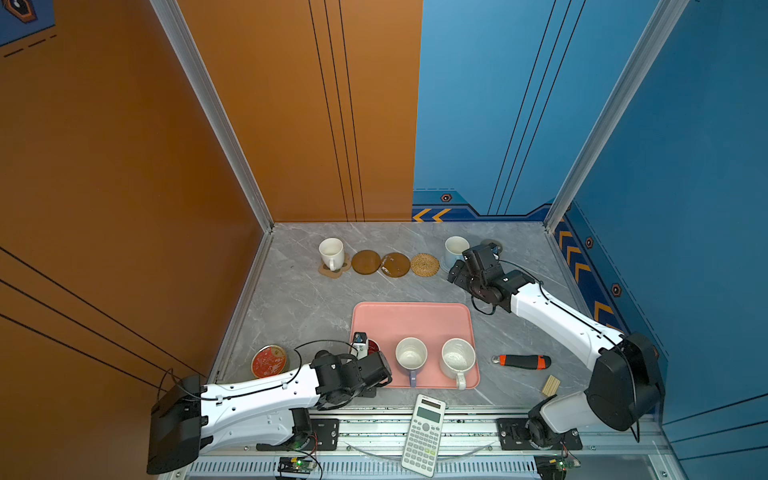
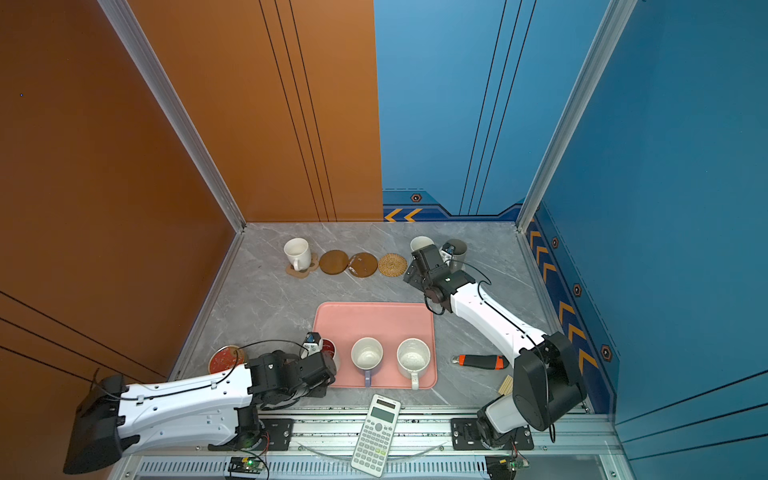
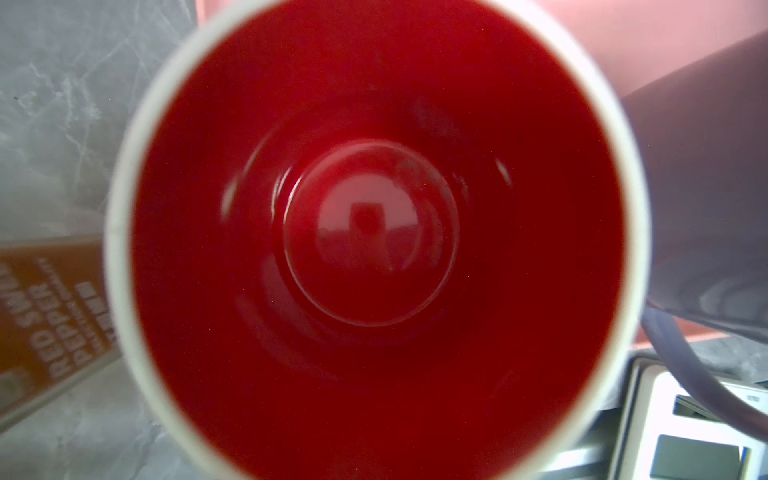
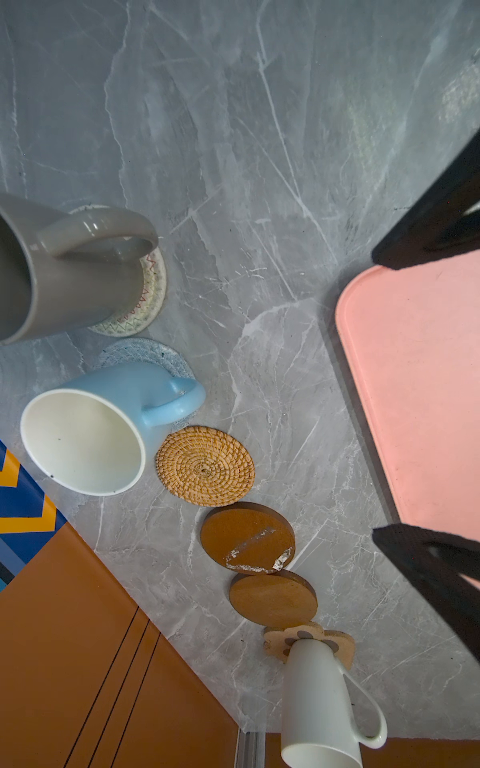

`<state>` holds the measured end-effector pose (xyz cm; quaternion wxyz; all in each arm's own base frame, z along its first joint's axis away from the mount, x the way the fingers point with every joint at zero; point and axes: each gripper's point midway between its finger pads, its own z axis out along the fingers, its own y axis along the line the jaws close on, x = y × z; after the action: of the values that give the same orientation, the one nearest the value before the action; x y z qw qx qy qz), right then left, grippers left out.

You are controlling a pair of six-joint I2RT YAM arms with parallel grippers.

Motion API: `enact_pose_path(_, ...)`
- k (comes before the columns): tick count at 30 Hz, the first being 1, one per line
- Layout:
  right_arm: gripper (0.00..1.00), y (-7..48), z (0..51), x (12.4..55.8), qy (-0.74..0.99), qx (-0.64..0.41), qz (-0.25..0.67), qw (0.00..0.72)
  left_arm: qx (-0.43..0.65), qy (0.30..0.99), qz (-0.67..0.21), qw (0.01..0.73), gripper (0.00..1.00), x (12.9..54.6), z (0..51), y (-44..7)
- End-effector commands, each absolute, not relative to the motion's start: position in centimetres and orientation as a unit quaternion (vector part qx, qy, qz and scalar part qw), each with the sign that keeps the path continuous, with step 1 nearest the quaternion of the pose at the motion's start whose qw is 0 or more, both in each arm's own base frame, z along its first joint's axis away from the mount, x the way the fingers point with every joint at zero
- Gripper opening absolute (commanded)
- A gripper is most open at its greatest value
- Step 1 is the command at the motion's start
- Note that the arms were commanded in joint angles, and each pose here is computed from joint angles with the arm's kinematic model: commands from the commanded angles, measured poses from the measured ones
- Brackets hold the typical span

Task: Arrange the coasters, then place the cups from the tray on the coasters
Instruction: 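Lower the left gripper into the red-lined mug and grip its rim, then lift the red-lined mug off the tray with the left gripper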

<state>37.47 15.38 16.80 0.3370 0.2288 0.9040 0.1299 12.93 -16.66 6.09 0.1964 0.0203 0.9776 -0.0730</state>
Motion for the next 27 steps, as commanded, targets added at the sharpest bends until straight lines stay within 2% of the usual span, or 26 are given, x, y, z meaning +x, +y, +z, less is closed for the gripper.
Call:
enact_pose_path(1,0.94,15.3,16.4,37.5,0.904,0.236,0.132,0.331,0.024,0.968,-0.080,0.238,0.00,14.4,8.3,-17.3)
enact_pose_path(13,0.94,15.3,16.1,37.5,0.906,0.235,0.133,0.326,0.040,0.959,-0.065,0.274,0.00,16.2,10.5,-17.8)
enact_pose_path(27,0.95,15.4,16.2,37.6,0.906,0.234,0.136,0.326,0.032,0.949,-0.049,0.309,0.00,21.2,13.4,-17.6)
